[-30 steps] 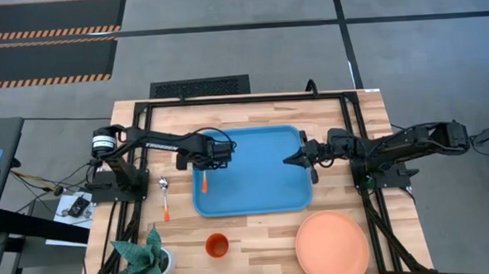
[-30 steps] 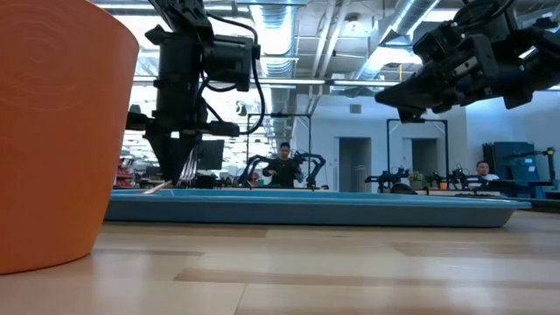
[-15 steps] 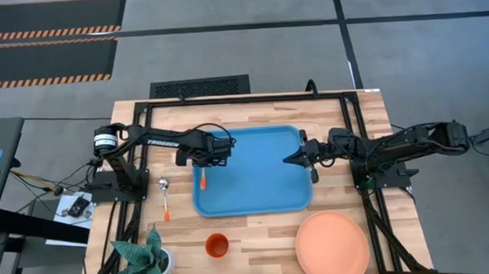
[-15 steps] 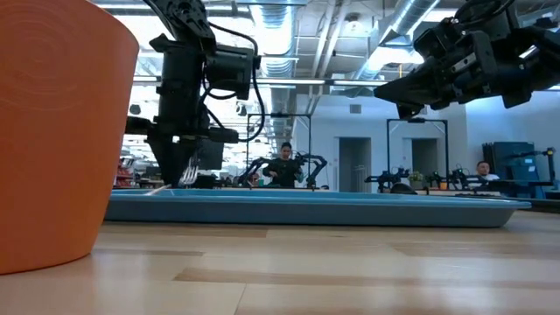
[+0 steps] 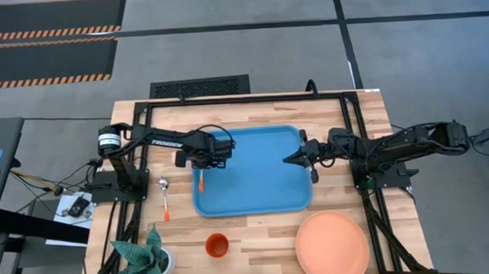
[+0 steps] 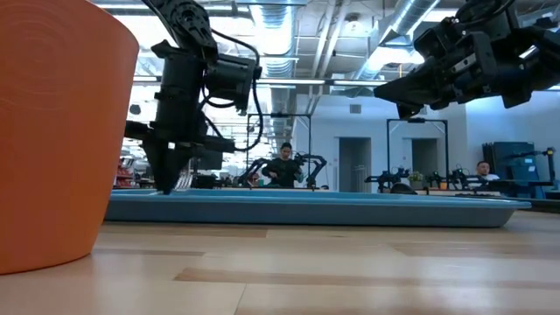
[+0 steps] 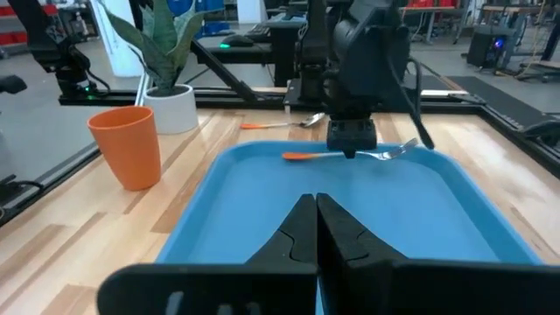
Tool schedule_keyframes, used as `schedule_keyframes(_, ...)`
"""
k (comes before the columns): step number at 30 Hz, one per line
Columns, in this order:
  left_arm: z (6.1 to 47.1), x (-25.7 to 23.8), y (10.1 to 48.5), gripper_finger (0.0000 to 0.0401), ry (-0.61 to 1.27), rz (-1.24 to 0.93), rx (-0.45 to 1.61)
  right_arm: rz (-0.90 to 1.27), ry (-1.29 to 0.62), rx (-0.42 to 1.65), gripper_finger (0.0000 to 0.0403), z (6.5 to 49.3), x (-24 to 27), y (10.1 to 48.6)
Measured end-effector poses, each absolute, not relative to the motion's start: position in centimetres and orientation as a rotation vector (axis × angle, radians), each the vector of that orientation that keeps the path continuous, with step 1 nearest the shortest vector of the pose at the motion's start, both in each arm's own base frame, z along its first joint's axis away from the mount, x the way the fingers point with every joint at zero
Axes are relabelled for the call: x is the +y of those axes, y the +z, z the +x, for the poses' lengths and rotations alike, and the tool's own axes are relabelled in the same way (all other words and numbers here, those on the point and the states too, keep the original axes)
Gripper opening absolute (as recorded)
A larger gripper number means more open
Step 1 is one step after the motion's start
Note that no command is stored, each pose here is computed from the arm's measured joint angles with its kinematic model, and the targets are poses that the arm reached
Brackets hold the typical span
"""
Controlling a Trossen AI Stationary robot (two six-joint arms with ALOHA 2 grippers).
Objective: Pick and place plate/cup/fork/spoon on tray
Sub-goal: Put the orange fork on the left side of the blue tray
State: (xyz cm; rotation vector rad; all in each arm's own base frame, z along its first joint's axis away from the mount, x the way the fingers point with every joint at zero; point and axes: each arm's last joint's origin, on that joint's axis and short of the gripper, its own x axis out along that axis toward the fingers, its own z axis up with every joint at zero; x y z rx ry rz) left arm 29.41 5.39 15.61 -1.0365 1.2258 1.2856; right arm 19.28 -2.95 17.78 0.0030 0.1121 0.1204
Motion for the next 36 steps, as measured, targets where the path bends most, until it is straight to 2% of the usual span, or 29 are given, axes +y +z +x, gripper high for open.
schedule_keyframes(24,30.02,5.57,14.55,0.0001,1.267,-1.069,1.248,0.002,0.120,0.110,0.0008,19.27,-2.95,17.80)
schedule_keyframes(32,30.01,5.56,14.55,0.0042,1.279,-1.084,1.241,0.002,0.120,0.110,0.0008,19.27,-2.95,17.80)
schedule_keyframes(36,29.98,5.55,14.55,0.0049,1.280,-1.083,1.246,0.002,0.120,0.110,0.0008,19.27,-2.95,17.80)
